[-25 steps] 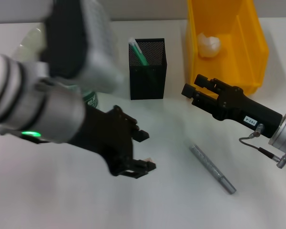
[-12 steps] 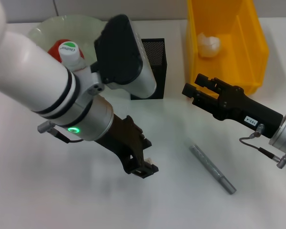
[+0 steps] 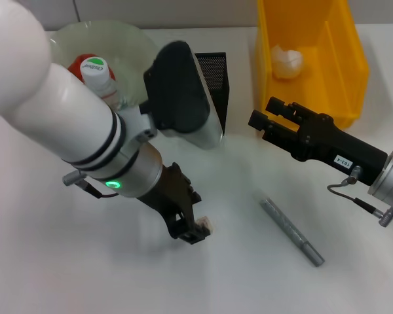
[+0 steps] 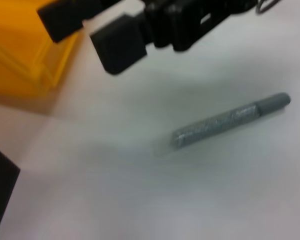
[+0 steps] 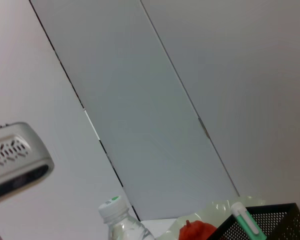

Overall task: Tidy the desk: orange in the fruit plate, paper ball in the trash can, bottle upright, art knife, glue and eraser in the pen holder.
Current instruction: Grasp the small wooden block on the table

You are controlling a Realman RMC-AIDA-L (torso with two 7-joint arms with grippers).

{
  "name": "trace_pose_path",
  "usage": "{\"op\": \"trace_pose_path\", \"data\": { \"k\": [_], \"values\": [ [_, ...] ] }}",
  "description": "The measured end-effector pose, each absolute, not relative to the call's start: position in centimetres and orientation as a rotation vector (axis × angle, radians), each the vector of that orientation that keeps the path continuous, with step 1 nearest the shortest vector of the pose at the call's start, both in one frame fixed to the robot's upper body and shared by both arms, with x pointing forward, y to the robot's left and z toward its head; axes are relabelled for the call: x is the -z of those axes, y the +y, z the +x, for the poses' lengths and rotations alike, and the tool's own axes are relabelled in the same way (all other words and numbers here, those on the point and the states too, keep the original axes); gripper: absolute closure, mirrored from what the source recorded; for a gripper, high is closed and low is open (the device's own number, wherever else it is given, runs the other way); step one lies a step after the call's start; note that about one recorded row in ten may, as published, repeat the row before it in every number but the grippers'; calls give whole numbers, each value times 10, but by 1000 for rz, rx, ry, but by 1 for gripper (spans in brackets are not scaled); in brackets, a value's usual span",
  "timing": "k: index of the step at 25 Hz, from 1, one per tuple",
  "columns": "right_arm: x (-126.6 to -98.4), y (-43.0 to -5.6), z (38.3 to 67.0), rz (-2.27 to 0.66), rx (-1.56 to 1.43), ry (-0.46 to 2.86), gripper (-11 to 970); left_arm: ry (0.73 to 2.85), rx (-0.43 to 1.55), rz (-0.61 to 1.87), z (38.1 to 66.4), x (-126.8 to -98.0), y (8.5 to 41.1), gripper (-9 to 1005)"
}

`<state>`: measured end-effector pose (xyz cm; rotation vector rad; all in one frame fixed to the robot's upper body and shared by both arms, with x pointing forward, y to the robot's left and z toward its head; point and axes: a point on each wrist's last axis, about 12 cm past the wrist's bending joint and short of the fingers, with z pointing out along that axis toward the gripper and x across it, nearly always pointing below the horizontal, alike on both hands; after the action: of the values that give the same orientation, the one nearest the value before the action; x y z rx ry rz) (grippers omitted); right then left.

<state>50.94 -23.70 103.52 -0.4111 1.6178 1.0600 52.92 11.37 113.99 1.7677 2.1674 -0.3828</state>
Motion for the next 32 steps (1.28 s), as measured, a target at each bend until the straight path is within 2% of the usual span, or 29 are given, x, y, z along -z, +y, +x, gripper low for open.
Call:
{"op": "trace_pose_path", "data": {
  "k": [19, 23, 32],
  "values": [
    [-1036, -236, 510, -442, -1052, 1613, 293, 2198, 379, 1757, 529, -1133, 107, 393],
    [-1037, -236, 509, -488, -1028, 1591, 293, 2204, 375, 1776, 528, -1128, 106, 241],
    [-1044, -240, 492, -755, -1047, 1490, 293, 2206, 378, 1775, 527, -1126, 106, 246]
  ]
}}
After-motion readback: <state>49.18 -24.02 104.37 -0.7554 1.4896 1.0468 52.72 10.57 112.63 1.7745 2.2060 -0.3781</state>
